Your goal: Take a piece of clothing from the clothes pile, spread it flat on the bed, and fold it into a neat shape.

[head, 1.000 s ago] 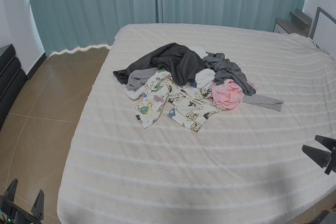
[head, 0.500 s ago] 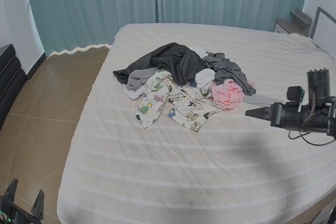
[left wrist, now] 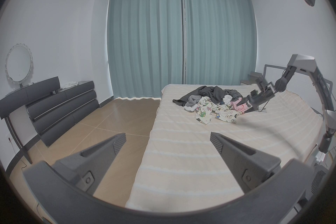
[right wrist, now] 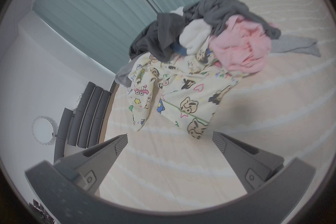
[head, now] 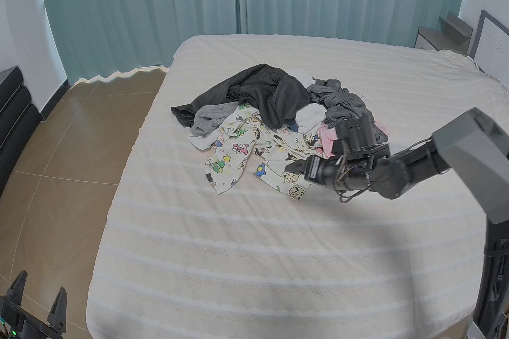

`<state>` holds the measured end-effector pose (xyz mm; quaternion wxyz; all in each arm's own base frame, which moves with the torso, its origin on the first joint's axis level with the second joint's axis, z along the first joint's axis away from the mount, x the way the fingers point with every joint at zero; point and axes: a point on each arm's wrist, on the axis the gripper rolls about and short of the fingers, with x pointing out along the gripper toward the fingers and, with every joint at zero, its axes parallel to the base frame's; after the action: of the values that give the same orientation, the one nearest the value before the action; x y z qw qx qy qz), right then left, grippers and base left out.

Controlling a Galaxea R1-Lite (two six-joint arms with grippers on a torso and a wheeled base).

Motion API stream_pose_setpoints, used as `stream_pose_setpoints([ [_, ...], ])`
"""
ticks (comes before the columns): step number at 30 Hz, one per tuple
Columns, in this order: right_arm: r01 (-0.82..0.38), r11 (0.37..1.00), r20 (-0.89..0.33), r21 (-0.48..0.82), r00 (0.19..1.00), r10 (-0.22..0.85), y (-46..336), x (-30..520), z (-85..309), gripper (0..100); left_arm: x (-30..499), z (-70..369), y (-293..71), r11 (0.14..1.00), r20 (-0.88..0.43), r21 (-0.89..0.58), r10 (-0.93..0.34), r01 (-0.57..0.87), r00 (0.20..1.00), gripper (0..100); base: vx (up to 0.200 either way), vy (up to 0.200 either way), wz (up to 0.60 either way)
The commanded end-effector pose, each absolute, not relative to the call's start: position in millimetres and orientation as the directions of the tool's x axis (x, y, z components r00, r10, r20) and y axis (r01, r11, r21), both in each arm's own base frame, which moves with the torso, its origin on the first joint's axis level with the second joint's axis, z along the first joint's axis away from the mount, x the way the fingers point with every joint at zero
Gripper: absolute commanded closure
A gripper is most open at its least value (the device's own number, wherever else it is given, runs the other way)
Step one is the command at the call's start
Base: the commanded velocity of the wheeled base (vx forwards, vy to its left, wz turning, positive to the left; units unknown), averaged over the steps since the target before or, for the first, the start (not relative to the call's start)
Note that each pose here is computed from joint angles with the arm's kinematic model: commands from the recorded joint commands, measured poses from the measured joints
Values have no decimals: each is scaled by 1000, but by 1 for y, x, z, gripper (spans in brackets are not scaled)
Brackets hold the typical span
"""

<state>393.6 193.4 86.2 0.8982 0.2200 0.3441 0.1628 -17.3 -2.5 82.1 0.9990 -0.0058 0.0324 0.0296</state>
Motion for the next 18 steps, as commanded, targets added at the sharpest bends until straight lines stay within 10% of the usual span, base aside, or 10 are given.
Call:
stream_pose_setpoints([
  [1,-114,862,-607,493,665,435,231,413,22,0,-16,78,-2,998,-83,-11,59,-61,995,0,0,0,0],
  [18,-48,876,-610,479,699,372,214,439,14,0,-16,78,-2,998,-83,-11,59,-61,995,0,0,0,0],
])
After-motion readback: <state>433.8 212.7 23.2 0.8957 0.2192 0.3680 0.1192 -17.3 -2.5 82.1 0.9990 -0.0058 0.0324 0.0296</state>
